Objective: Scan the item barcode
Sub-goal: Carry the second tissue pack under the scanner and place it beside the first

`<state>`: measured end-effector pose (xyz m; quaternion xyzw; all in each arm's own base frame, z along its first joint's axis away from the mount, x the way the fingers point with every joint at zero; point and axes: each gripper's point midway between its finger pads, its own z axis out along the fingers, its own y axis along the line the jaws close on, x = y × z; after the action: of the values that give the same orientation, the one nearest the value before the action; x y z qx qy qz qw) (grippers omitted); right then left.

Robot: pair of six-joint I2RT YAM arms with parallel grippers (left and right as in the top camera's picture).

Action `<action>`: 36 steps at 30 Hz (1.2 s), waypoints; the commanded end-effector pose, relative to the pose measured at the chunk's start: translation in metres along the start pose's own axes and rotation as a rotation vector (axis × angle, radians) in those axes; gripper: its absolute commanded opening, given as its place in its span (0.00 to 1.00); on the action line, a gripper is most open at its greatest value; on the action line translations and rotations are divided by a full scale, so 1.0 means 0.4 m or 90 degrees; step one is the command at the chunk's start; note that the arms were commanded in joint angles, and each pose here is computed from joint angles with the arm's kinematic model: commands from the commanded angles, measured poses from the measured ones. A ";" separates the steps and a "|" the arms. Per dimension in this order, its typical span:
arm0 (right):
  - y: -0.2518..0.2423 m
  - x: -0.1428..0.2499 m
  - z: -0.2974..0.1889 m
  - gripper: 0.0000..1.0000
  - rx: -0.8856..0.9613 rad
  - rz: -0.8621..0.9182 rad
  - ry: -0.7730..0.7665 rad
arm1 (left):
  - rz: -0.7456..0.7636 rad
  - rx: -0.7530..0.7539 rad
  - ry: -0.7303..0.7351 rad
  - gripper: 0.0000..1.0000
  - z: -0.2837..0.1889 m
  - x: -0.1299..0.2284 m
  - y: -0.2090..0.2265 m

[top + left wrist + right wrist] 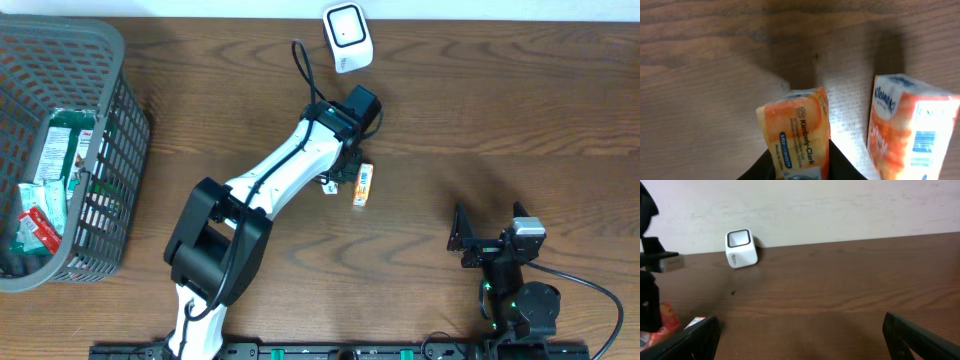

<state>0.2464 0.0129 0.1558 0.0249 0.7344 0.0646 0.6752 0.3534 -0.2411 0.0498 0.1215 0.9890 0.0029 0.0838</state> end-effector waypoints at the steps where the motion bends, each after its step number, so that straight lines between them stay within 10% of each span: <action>1: 0.007 0.003 0.000 0.99 -0.008 0.009 0.002 | 0.009 -0.021 0.004 0.28 0.024 0.002 0.008; 21: 0.007 0.003 0.000 0.99 -0.008 0.009 0.002 | 0.020 -0.015 -0.005 0.30 0.072 0.025 -0.015; 36: 0.007 0.003 0.000 0.99 -0.008 0.009 0.002 | 0.016 0.000 -0.044 0.60 0.019 -0.012 -0.024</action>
<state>0.2464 0.0129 0.1559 0.0249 0.7342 0.0646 0.6754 0.3465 -0.2480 0.0240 0.1357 0.9866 0.0051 0.0908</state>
